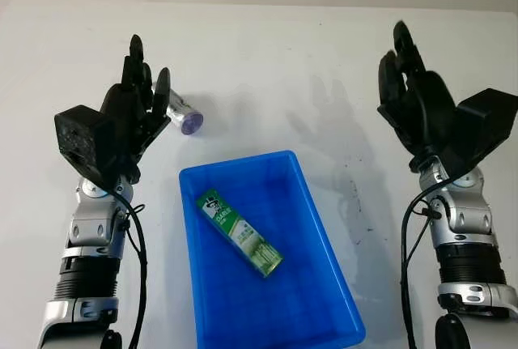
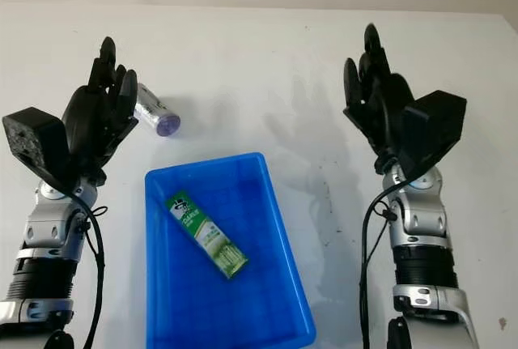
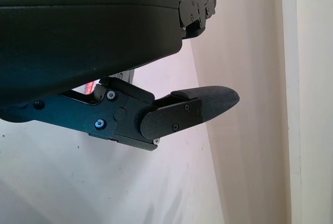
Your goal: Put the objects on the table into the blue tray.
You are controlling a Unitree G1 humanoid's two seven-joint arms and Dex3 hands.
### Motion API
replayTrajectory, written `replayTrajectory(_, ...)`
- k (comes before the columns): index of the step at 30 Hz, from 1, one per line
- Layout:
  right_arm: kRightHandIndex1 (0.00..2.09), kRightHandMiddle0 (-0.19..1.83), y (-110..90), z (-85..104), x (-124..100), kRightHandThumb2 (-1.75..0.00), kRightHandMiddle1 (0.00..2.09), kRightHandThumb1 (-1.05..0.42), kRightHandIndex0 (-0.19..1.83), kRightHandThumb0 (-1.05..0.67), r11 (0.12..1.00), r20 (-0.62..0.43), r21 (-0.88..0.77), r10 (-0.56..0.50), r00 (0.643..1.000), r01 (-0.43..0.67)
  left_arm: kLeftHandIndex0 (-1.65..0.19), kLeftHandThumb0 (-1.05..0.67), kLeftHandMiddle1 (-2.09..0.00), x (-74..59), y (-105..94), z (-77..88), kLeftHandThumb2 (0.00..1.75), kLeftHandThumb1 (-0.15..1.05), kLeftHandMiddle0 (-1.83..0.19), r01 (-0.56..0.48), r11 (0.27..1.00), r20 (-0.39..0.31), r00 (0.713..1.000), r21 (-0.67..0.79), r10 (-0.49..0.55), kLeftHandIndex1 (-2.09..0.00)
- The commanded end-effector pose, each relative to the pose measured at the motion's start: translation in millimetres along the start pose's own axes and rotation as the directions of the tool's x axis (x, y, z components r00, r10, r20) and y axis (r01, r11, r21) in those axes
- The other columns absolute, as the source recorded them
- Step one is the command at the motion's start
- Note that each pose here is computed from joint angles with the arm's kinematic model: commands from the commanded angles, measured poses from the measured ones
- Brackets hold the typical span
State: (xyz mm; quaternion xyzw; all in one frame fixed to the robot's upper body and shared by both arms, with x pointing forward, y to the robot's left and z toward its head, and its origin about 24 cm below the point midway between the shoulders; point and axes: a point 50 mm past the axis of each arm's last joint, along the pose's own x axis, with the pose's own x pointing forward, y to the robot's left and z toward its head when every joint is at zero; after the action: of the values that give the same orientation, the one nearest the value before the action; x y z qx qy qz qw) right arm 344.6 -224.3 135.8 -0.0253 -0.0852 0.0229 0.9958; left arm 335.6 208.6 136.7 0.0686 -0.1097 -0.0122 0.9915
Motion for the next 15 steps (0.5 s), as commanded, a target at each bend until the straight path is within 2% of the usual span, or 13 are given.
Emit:
replayTrajectory(1,0.00,-0.19,0,-3.9,-1,-0.73,0.00,-1.05,-0.19,-0.70,1.000,-0.011,0.018,-0.009,1.000,0.009,0.19,-0.59,-0.01,1.1,3.0,3.6,0.63,1.05,0.19,0.001,1.000,0.018,1.000,0.000,-0.001,-0.02)
replayTrajectory(6,0.00,-0.19,3,-6.0,-1,-0.73,0.00,-1.05,-0.19,-0.70,1.000,-0.013,0.025,-0.009,1.000,0.009,0.19,-0.59,0.00,2.2,5.2,5.4,0.62,1.05,0.19,-0.003,1.000,0.030,1.000,-0.002,0.003,-0.01)
replayTrajectory(9,0.00,-0.19,5,-6.0,-1,-0.74,0.00,-1.05,-0.19,-0.70,1.000,-0.010,0.026,-0.003,1.000,0.003,0.18,-0.60,-0.02,3.9,12.4,12.3,0.60,1.05,0.18,-0.019,0.997,0.051,0.999,0.073,0.016,-0.02)
replayTrajectory(13,0.00,-0.19,6,-4.9,-1,-0.74,0.00,-1.05,-0.19,-0.69,1.000,-0.010,0.019,-0.004,1.000,0.004,0.12,-0.59,-0.06,11.2,38.0,43.7,0.51,1.05,0.12,-0.025,0.933,0.120,0.993,0.359,-0.020,-0.06)
replayTrajectory(15,0.00,-0.19,7,-3.9,-1,-0.73,0.00,-1.05,-0.19,-0.70,1.000,-0.009,0.024,-0.010,1.000,0.010,0.12,-0.62,-0.06,17.2,54.8,66.2,0.32,1.05,0.12,-0.007,0.879,0.138,0.988,0.478,-0.067,-0.06)
